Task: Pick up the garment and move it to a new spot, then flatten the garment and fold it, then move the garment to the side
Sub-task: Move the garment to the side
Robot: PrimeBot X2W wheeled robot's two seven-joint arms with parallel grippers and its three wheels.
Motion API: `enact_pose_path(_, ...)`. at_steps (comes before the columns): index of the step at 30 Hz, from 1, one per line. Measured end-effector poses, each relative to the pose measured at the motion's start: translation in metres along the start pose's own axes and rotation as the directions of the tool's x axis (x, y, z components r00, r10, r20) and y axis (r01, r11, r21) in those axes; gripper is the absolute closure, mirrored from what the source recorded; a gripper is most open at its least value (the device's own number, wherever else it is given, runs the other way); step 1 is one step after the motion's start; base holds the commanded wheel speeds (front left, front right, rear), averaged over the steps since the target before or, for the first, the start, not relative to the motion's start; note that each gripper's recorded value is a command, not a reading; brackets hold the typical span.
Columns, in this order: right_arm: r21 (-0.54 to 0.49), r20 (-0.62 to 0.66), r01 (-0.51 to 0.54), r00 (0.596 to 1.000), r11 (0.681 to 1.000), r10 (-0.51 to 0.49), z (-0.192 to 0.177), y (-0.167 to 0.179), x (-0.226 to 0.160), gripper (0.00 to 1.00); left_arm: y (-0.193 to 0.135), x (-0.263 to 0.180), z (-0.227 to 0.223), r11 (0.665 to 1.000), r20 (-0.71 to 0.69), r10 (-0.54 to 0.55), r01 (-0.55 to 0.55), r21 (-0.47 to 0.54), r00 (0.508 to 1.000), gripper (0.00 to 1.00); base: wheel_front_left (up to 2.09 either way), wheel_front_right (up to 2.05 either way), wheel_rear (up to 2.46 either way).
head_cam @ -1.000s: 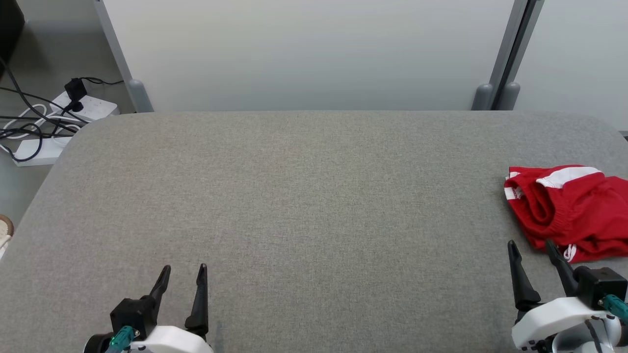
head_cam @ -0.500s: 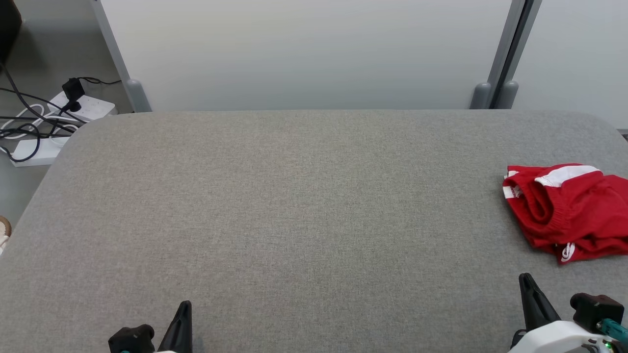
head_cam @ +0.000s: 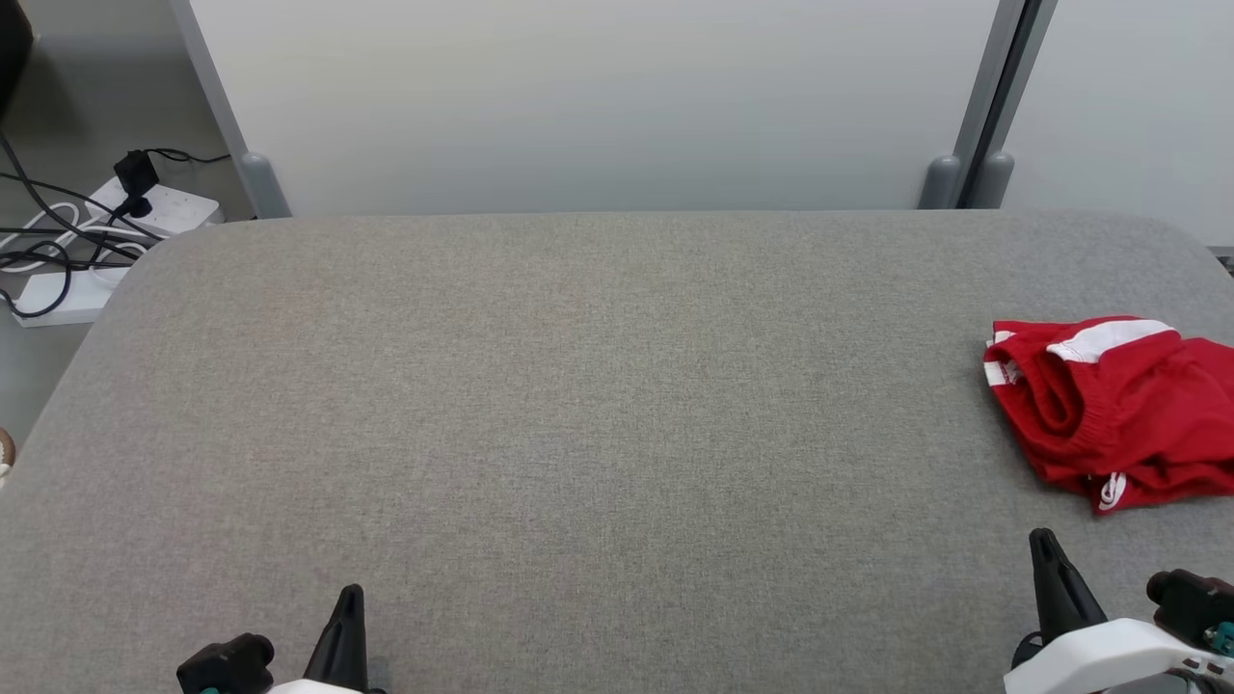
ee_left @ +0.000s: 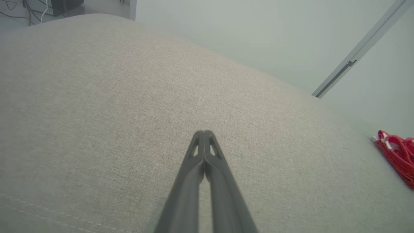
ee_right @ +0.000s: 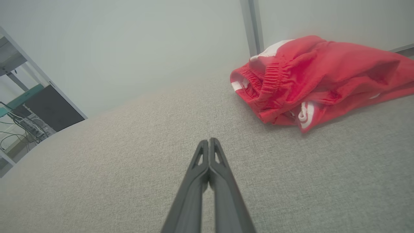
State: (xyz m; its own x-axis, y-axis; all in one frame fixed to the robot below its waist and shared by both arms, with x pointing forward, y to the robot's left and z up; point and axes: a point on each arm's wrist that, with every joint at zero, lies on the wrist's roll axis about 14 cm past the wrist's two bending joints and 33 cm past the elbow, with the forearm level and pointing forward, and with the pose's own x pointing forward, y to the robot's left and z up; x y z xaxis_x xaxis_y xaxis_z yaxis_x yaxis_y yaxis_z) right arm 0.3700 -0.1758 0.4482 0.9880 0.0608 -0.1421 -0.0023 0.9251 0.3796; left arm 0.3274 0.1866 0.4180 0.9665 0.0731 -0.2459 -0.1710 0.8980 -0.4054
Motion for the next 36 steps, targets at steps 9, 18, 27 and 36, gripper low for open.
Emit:
enact_pose_path(9,0.105,0.0,0.032,0.999,0.994,-0.032,0.002,-0.007,0.0,1.0,0.0,0.002,0.002,0.995,-0.007,0.006,-0.006,-0.101,1.0,1.0,0.0,0.0,0.0)
enact_pose_path(18,0.212,0.008,0.04,0.999,0.977,-0.043,0.006,-0.007,0.001,1.0,0.0,0.005,0.004,0.979,-0.014,0.006,-0.009,-0.203,1.0,1.0,0.0,0.0,0.0)
enact_pose_path(27,0.315,0.002,0.053,0.998,0.948,-0.056,0.006,-0.008,0.001,1.0,-0.004,0.01,0.012,0.955,-0.007,-0.005,0.002,-0.296,1.0,1.0,0.0,0.0,0.0)
enact_pose_path(36,0.413,0.012,0.059,0.997,0.909,-0.07,0.012,-0.012,0.001,1.0,-0.005,0.012,0.013,0.919,-0.014,-0.01,0.003,-0.395,1.0,1.0,0.0,0.0,0.0)
